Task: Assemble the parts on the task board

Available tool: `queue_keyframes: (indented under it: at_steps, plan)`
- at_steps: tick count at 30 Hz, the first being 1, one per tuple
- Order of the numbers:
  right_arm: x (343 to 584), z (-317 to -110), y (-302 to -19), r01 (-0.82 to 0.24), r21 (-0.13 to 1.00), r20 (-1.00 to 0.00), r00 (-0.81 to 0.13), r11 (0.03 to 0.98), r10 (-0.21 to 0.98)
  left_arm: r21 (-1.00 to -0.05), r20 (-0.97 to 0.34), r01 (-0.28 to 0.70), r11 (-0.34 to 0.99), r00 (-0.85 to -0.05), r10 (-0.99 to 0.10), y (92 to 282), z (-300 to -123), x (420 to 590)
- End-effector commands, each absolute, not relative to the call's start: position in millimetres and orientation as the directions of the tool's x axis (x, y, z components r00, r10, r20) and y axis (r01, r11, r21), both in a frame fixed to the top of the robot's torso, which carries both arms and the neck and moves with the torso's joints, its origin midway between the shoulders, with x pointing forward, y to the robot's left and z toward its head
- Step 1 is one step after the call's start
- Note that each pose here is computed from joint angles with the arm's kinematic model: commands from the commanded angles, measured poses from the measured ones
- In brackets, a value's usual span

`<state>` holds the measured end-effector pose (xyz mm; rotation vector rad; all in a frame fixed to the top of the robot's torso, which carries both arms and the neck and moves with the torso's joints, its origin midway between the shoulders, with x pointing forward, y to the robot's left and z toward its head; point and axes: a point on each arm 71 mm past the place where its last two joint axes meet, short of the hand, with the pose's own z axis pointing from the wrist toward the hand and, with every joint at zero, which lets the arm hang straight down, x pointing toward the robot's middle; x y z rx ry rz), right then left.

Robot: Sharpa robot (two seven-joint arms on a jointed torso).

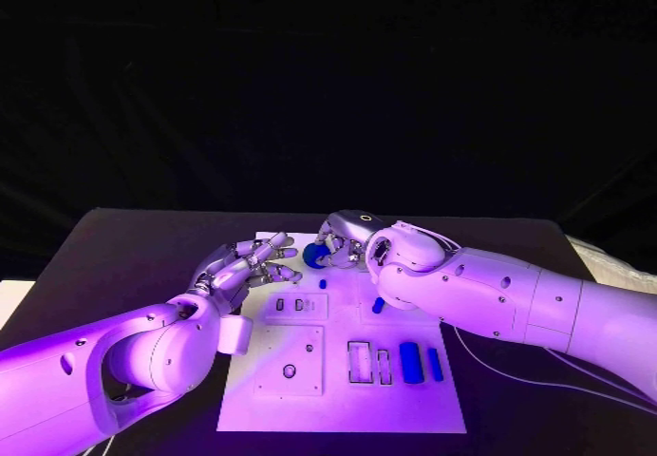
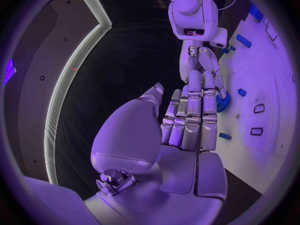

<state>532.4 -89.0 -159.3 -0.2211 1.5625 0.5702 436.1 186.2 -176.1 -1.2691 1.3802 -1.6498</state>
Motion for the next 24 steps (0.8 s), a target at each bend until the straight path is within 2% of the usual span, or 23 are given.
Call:
queue_keyframes:
  at_steps: [1,17,24]
  plan:
    - [533,-162,-89,-0.462,0.186,-0.982,-0.095,0.867,0.16,-0.959,0.283,-0.107,-0.262,-0.355,-0.891,183.8,-174.6,435.7]
    - [532,-161,-90,-0.467,0.201,-0.979,-0.076,0.861,0.187,-0.959,0.283,-0.11,-0.261,-0.354,-0.891,184.3,-175.1,436.2]
    - [527,-158,-104,-0.473,0.237,-0.969,-0.054,0.849,0.24,-0.96,0.281,-0.11,-0.259,-0.351,-0.893,185.7,-175.4,436.8]
